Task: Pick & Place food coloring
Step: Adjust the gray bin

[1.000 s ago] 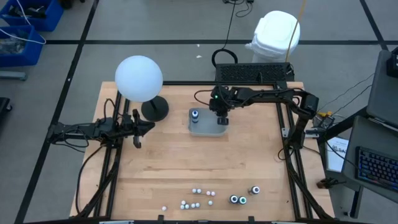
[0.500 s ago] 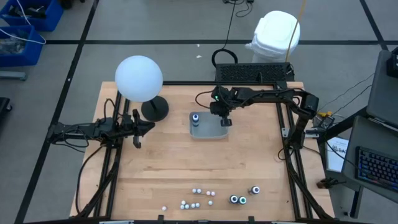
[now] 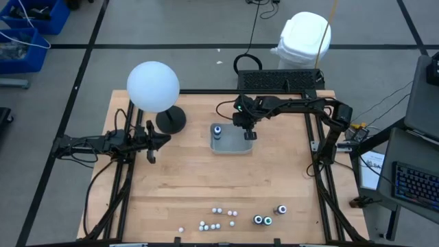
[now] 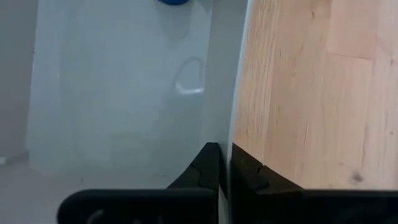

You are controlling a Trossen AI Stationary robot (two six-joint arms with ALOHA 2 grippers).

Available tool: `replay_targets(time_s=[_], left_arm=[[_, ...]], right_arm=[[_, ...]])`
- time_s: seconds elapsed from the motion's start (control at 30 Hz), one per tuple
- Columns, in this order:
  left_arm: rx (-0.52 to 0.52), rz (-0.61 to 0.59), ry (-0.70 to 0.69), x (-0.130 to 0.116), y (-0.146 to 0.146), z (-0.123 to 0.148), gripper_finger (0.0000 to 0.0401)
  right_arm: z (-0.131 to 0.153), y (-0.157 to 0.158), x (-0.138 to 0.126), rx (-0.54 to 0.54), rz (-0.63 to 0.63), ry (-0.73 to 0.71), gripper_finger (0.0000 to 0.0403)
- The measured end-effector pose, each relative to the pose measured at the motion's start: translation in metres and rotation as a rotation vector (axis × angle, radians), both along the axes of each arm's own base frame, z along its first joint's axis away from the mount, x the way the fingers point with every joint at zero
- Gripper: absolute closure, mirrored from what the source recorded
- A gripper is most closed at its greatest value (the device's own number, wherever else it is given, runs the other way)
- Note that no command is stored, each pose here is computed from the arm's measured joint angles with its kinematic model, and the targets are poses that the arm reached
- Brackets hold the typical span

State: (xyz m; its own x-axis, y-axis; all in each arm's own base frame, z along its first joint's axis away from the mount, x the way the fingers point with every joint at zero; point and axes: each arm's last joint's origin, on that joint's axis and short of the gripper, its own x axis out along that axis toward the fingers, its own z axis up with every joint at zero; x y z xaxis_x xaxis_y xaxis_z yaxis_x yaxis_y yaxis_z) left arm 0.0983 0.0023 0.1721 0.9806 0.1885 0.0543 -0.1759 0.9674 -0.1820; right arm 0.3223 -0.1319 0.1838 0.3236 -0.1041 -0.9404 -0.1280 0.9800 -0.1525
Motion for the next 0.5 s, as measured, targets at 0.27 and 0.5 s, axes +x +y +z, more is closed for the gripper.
replay_targets(time_s=[0.27,0.5], left_arm=[[-0.012,-0.001,-0.002,0.000,0.000,0.000,0.0364],[-0.014,-0.001,-0.002,0.000,0.000,0.000,0.0364]], right_arm=[[0.000,0.009,0.003,0.000,0.026,0.009,0.0402],[-0.001,0.013,0.004,0.013,0.025,0.008,0.0402]])
